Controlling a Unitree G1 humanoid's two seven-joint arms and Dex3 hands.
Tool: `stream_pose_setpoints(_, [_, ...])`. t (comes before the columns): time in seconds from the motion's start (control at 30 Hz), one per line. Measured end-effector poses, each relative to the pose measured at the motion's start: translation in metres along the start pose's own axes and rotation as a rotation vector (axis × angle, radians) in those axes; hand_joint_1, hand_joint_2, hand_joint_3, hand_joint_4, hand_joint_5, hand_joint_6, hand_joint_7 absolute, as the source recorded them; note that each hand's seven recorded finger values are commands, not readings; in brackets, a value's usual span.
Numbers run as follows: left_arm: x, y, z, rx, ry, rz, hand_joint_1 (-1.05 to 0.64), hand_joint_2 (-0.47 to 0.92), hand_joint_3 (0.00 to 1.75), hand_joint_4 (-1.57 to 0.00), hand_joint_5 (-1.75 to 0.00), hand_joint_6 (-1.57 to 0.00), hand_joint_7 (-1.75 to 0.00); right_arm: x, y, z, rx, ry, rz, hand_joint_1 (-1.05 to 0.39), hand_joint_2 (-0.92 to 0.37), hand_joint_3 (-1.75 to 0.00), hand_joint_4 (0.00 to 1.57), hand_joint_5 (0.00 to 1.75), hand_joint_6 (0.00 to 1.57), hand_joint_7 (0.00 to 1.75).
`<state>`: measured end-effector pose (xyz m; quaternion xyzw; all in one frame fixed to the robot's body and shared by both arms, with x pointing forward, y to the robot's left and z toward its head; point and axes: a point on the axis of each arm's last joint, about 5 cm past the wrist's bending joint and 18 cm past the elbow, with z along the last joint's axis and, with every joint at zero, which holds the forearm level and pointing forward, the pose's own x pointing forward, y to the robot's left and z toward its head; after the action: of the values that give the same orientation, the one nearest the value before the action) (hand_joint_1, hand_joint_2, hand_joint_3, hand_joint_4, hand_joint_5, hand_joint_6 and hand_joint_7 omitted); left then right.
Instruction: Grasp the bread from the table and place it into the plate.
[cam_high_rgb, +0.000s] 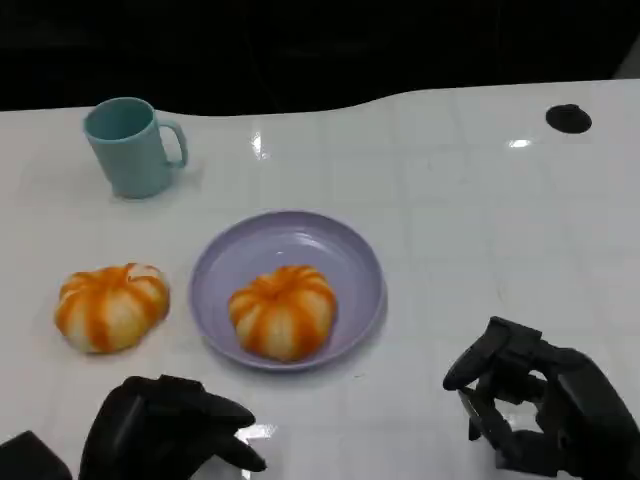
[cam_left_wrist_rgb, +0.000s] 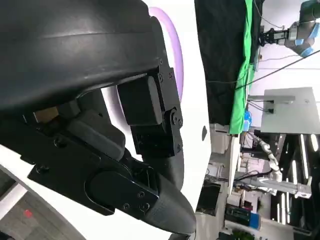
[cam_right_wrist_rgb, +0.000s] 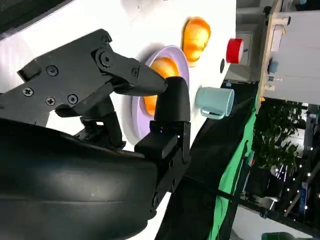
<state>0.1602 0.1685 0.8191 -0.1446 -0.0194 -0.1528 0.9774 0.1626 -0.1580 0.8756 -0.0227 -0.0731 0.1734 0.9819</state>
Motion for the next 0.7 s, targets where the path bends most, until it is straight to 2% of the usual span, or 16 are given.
stream_pose_setpoints(0.53, [-0.0001, 0.001, 0.0, -0.004, 0.002, 0.003, -1.05, 0.77, 0.0, -1.57, -0.37, -1.57, -0.16, 0.0015, -0.0029, -0.0025, -0.034, -0.031, -0.002, -0.22, -0.63, -0.95, 0.7, 1.75, 0.64, 1.51])
stream_pose_setpoints(0.7, [-0.0003, 0.0015, 0.0002, -0.002, 0.003, 0.003, -1.05, 0.77, 0.0, -1.57, -0.37, -1.57, -0.16, 0.0012, -0.0031, -0.0041, -0.034, -0.026, -0.005, -0.23, -0.62, -0.94, 0.7, 1.75, 0.64, 1.51])
